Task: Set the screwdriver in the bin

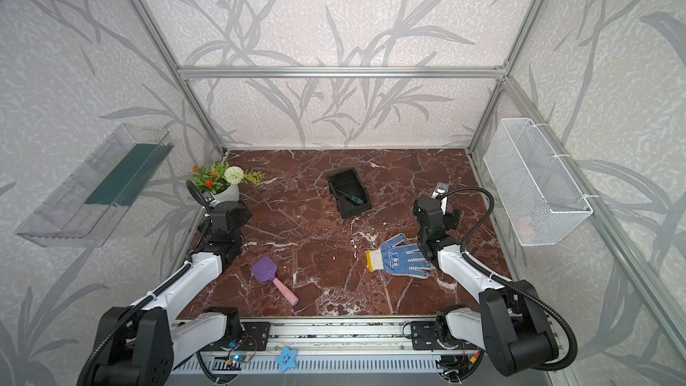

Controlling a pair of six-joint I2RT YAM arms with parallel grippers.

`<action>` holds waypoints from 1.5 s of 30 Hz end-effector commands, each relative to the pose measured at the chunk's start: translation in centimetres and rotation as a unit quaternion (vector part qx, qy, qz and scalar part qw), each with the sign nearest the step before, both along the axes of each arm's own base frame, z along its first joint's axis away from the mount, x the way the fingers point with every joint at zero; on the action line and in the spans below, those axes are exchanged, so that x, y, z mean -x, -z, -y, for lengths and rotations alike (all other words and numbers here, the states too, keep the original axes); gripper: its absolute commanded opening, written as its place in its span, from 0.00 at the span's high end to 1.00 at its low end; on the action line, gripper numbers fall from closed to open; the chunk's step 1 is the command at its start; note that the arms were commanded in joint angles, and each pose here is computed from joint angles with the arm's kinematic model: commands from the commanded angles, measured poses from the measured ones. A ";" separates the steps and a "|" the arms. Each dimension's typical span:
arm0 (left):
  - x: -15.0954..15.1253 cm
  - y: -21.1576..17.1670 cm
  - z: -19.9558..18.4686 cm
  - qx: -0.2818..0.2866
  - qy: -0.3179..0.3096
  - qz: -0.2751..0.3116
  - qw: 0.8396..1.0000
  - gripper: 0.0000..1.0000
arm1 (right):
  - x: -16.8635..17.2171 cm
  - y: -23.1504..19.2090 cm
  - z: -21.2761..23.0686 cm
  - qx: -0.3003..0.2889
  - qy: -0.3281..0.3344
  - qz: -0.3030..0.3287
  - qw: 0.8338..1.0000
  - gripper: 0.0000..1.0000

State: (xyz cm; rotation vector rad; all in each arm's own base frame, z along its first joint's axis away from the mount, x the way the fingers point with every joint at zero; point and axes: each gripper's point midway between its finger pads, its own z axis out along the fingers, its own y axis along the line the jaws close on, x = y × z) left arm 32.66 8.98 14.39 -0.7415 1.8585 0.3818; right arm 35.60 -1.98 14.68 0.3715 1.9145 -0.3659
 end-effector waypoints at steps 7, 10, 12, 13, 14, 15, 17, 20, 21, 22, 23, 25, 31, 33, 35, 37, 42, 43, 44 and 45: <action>0.5 2.2 -3.0 -0.052 -0.067 -0.011 0.996 0.01 | -0.1 -1.6 -0.3 0.006 -0.016 0.052 0.999 0.01; -0.3 2.4 -3.0 -0.044 -0.060 0.002 0.997 0.01 | 0.3 -1.6 -0.3 0.007 -0.020 0.059 0.998 0.01; -0.9 2.2 -2.9 -0.053 -0.049 0.004 0.997 0.01 | 0.6 -1.7 -0.1 0.017 -0.017 0.059 0.998 0.01; -1.0 2.1 -2.8 -0.057 -0.044 0.006 0.997 0.01 | 0.8 -1.6 0.2 0.027 -0.012 0.055 0.998 0.01; -1.1 2.0 -2.7 -0.060 -0.038 0.008 0.997 0.01 | 1.0 -1.5 0.5 0.035 -0.004 0.053 0.998 0.01; -1.3 1.9 -2.5 -0.062 -0.027 0.010 0.998 0.01 | 1.1 -1.4 0.7 0.038 0.002 0.051 0.998 0.01; -2.1 2.0 -1.4 -0.063 0.017 0.017 0.998 0.01 | 1.1 -1.0 0.8 0.041 0.002 0.047 0.998 0.01; -2.4 2.2 -0.6 -0.076 0.049 0.055 0.994 0.01 | 0.8 -0.7 0.5 0.043 -0.004 0.046 0.998 0.01; -2.5 2.0 -0.6 -0.084 0.051 0.067 0.993 0.01 | 0.8 -0.5 0.5 0.045 -0.003 0.044 0.998 0.01; -2.5 2.0 -0.5 -0.089 0.055 0.070 0.992 0.01 | 0.8 -0.4 0.5 0.047 -0.004 0.043 0.998 0.01; -2.4 2.2 -0.4 -0.082 0.057 0.064 0.993 0.01 | 0.7 -0.3 0.4 0.047 -0.006 0.045 0.998 0.01; -2.5 2.2 -0.3 -0.076 0.059 0.054 0.994 0.01 | 0.5 -0.1 0.2 0.050 -0.012 0.047 0.998 0.01; -3.7 2.6 1.4 -0.079 0.121 0.045 0.989 0.01 | -0.6 1.0 -1.2 0.071 -0.041 0.037 0.996 0.01; -4.3 3.2 3.0 -0.077 0.173 0.043 0.981 0.01 | -0.9 1.4 -2.0 0.083 -0.055 0.032 0.995 0.01; -4.9 4.0 3.6 -0.094 0.194 0.060 0.975 0.01 | -1.1 1.9 -2.8 0.098 -0.070 0.032 0.992 0.01; -4.3 3.6 3.7 -0.090 0.194 0.075 0.974 0.01 | -1.1 1.9 -3.5 0.117 -0.083 0.045 0.989 0.01; -6.3 4.1 3.4 -0.091 0.188 0.036 0.977 0.01 | -2.2 2.3 -4.4 0.123 -0.116 0.048 0.985 0.01; -6.1 4.6 3.3 -0.074 0.187 0.018 0.979 0.01 | -2.5 2.6 -4.3 0.110 -0.123 0.039 0.986 0.01; -5.8 4.6 3.2 -0.066 0.182 0.006 0.981 0.01 | -2.7 3.0 -4.0 0.085 -0.134 0.029 0.987 0.01; -5.9 4.6 3.2 -0.065 0.180 0.003 0.981 0.01 | -2.9 3.6 -3.6 0.057 -0.144 0.021 0.988 0.01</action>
